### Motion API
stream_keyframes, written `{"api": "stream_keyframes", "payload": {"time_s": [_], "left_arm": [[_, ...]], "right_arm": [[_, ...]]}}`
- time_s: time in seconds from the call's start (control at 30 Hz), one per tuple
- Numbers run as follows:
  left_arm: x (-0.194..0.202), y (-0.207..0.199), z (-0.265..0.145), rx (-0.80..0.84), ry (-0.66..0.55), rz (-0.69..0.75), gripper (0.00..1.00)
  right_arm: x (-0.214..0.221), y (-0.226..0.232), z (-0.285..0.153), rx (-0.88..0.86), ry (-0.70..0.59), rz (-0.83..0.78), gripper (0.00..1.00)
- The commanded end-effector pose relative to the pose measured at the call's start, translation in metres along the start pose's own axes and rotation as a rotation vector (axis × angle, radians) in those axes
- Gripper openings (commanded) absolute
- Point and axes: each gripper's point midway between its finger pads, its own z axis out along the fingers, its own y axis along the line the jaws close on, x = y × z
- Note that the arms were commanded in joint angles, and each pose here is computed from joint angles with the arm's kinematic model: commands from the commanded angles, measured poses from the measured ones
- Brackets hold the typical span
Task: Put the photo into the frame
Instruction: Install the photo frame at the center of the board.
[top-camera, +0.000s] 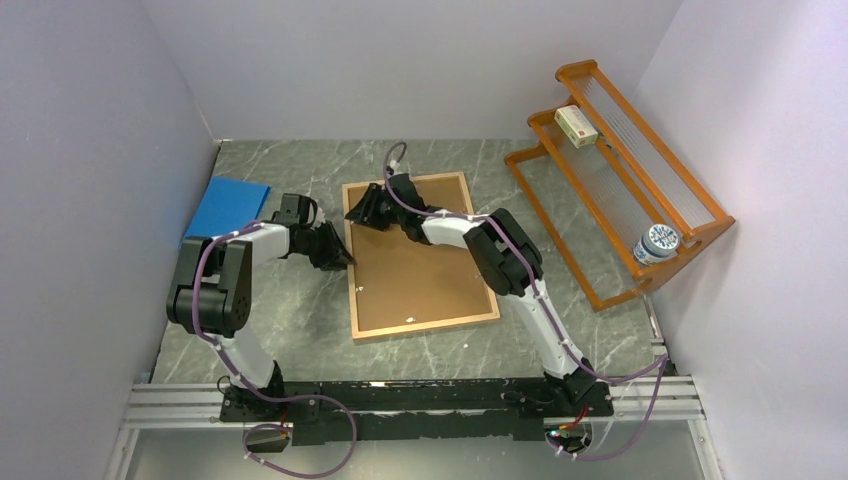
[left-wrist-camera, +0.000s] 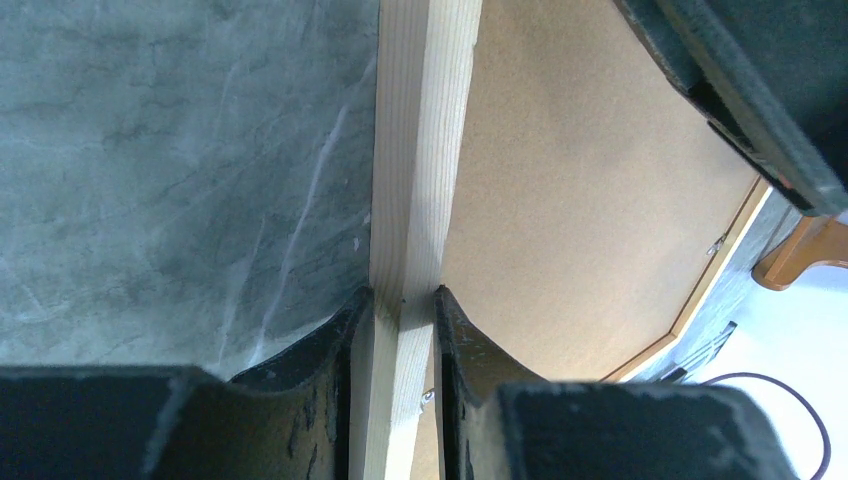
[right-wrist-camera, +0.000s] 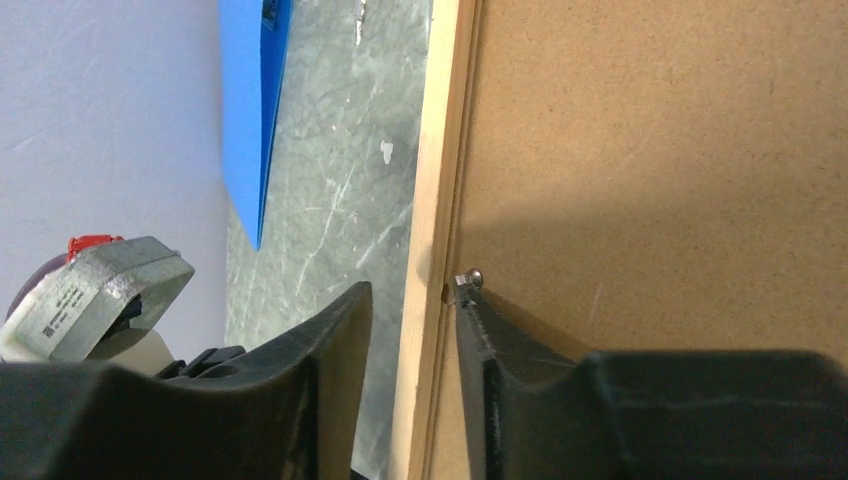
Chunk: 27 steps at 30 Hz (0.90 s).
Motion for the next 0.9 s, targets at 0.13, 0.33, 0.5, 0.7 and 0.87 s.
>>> {"api": "stream_keyframes", "payload": {"time_s": [0.13,0.33,0.5,0.7,0.87], "left_arm": [[0.014,0.028,0.013,-0.119,0.045,-0.001,0.2],[0.016,0.029,0.012,-0.126,0.047,-0.002,0.19],[0.015,0.03,0.011,-0.132,0.045,-0.001,0.2],[0.013,0.032,0.011,-0.148,0.037,-0.003,0.19],[0.014,0.032,0.011,-0.15,0.038,-0.003,0.19]], "right_arm": [[0.022,-0.024,-0.005,0.066,-0.026,-0.01,0.23],[0.024,-0.029,-0.002,0.082,-0.024,0.0,0.22],[0.025,-0.028,-0.006,0.085,-0.028,0.005,0.37],[0.025,-0.028,-0.02,0.102,-0.058,-0.004,0.29],[0.026,-0.03,-0.015,0.107,-0.048,-0.006,0.21]]}}
